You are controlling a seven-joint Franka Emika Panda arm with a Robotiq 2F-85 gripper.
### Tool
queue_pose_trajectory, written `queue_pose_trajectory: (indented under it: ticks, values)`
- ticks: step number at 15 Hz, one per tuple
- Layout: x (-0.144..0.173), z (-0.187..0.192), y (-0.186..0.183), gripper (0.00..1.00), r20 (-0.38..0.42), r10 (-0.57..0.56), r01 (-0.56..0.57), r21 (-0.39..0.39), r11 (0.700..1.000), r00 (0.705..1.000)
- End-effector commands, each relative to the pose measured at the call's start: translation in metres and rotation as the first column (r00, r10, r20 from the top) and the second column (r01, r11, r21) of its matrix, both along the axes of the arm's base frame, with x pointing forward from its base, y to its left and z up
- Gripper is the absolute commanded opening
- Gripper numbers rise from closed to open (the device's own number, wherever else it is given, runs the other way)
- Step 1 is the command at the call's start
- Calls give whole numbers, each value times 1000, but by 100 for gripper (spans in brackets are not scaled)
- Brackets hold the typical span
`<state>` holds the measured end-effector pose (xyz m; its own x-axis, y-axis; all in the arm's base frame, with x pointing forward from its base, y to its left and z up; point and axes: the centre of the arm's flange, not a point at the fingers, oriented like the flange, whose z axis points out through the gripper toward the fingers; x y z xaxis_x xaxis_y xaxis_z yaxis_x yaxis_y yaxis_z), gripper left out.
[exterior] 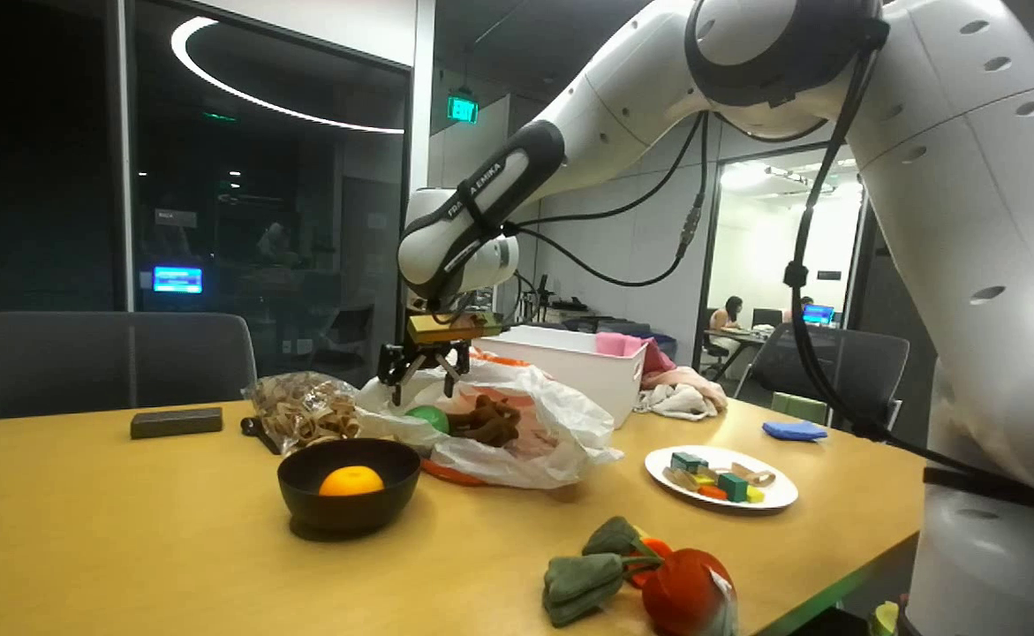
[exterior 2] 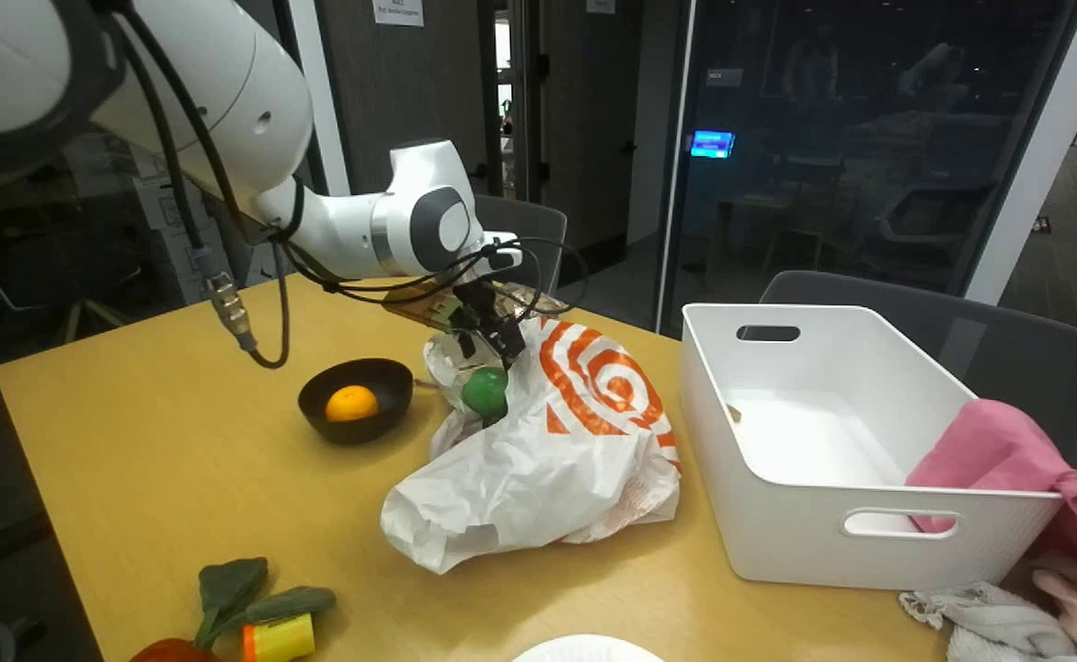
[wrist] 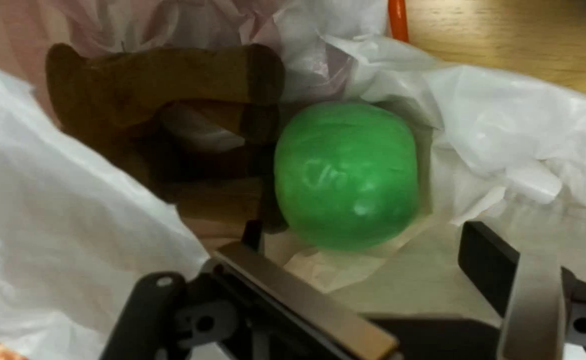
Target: Remove the objects from the plastic bag, place the stuffed toys on the table and place the fruits inside the black bowl
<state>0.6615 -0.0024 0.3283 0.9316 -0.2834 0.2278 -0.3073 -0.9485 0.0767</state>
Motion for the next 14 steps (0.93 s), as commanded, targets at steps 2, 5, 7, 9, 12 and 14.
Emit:
queue_pose_trajectory:
  ticks: [2,5,7,9,12,14]
  values:
    - [14,-10,-13,100,-28,-64,64,-3,998,998]
    - [9,-25,-17,100,-71,-73,74,-1,997,995]
    - [7,-32,-18,100,-91,-80,81,8,997,993]
    - [5,-35,-16,72,-97,-71,72,12,997,993]
    - [5,-30,-14,58,-85,-65,66,12,998,994]
    - [4,-26,-14,57,-84,-62,63,15,998,995]
